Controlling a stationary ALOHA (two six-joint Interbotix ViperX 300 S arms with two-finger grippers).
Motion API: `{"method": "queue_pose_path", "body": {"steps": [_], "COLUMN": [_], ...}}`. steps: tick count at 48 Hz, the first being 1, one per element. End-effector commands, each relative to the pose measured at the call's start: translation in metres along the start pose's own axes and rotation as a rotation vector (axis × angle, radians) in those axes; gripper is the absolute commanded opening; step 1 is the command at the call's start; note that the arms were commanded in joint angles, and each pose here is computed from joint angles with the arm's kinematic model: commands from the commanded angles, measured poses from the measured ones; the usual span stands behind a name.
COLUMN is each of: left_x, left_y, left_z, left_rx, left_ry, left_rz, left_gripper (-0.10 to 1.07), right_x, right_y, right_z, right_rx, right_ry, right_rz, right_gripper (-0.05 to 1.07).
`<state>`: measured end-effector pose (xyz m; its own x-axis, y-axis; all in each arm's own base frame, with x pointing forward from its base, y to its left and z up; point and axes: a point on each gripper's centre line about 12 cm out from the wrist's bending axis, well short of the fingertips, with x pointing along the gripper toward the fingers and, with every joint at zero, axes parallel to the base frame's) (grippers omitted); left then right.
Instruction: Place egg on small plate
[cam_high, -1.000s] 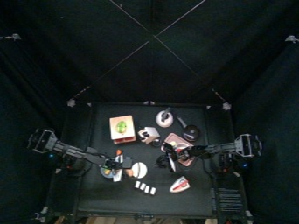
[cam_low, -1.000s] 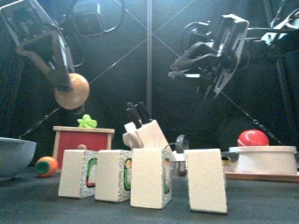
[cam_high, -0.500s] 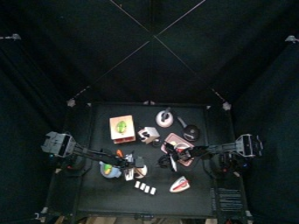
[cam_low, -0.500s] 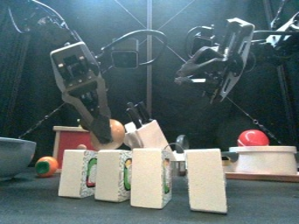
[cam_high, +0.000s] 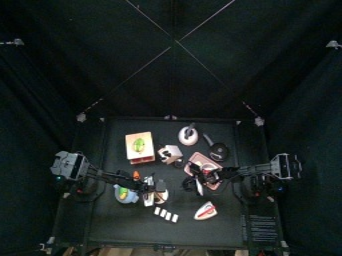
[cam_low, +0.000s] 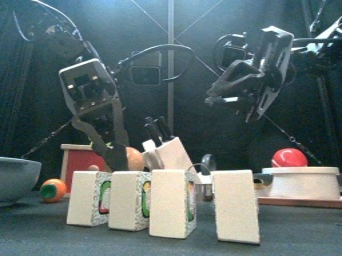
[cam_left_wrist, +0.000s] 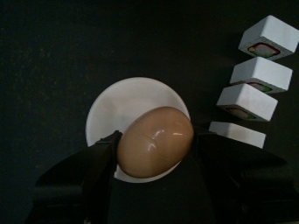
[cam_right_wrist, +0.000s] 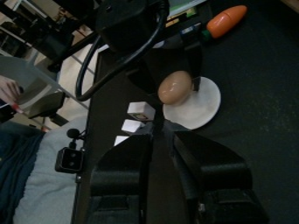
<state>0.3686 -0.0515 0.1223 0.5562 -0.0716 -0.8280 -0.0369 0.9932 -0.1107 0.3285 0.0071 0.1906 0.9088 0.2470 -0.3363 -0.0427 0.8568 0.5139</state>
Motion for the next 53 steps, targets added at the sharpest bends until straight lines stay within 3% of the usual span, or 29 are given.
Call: {"method": "queue_pose_path", "body": {"steps": [1, 15, 53], "left_x": [-0.0039, 0.0004, 0.0029], "left_y": [0.0003, 0.0054, 0.0062], "left_z": [0.0129, 0.0108, 0.0125], "left_rx": [-0.007, -0.015, -0.022], "left_ry": [-0.041, -0.041, -0.05], "left_rz": [-0.004, 0.003, 0.002], "left_gripper": [0.8, 0.89, 0.91], "right_x": [-0.0033, -0.0033, -0.0026], "right_y": [0.0058, 0.0058, 0.0051], "right_z": [0.0083, 0.0083, 0.008], "right_rx": [-0.01, -0.01, -0.01], "right_ry": [-0.028, -0.028, -0.025], "right_rz": [0.014, 0.014, 0.01], "right_gripper": [0.62, 0.62, 0.62]}}
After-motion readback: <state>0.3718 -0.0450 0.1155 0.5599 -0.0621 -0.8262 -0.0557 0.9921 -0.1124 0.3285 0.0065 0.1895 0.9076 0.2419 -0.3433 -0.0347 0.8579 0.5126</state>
